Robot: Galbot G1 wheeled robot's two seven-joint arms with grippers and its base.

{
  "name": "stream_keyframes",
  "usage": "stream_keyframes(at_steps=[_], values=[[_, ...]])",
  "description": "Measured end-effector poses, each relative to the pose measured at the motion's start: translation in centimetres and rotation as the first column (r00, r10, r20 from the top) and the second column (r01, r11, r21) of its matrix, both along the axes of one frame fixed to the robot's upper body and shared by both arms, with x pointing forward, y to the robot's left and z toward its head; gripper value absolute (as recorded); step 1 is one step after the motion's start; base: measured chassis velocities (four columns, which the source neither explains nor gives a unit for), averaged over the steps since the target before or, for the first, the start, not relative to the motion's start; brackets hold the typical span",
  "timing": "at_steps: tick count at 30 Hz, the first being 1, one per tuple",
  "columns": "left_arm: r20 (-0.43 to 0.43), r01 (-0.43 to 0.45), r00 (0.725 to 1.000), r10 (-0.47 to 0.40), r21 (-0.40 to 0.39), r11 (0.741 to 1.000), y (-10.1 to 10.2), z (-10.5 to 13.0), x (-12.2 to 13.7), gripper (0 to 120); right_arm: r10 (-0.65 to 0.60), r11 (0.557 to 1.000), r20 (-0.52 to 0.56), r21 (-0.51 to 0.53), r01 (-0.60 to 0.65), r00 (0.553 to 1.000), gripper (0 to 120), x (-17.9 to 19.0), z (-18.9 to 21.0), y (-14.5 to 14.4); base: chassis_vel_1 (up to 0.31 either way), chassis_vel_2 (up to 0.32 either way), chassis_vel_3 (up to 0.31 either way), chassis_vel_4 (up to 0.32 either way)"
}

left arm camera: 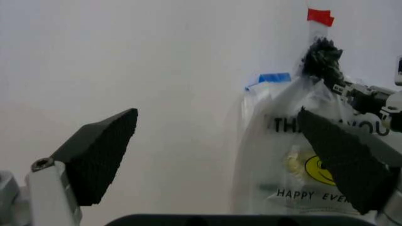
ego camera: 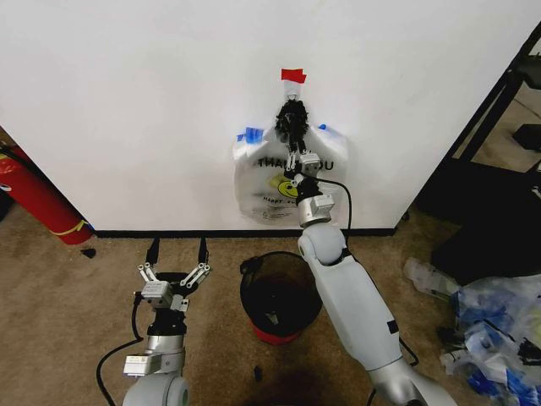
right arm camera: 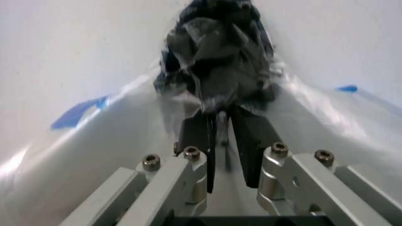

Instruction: Pick up the garbage bag from the wall and place it over the trash bin.

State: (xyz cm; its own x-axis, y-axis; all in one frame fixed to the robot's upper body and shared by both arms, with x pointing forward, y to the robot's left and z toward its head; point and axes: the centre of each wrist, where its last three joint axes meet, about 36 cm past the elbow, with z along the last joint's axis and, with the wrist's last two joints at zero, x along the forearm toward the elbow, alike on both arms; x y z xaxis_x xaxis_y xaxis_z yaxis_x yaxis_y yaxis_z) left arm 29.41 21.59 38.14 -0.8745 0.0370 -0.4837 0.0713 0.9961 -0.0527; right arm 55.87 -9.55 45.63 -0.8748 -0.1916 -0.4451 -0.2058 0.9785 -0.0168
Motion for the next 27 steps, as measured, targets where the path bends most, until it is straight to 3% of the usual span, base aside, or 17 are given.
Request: stream_keyframes(at_steps=[11,26,27], values=[[-0.001,0.003,1.0,-0.003,0.002,1.0,-0.34,-0.2,-0.12,100,-0.006,1.0,0.001,-0.002,0.006,1.0,14,-0.28,-0.22,-0.63,0.0,0.0,0.0,0.0],[-0.001,-0.001,1.0,0.001,0.003,1.0,-0.44,-0.22,-0.23,100,0.015,1.0,0.017,0.002,-0.015,1.0,65,-0.46,0.34,-0.14,0.0,0.0,0.0,0.0],[-0.001,-0.001,1.0,0.001,0.003,1.0,-0.47,-0.25,-0.22,100,0.016,1.0,0.019,0.003,-0.016,1.0,64,-0.53,0.4,-0.15,0.0,0.0,0.0,0.0]])
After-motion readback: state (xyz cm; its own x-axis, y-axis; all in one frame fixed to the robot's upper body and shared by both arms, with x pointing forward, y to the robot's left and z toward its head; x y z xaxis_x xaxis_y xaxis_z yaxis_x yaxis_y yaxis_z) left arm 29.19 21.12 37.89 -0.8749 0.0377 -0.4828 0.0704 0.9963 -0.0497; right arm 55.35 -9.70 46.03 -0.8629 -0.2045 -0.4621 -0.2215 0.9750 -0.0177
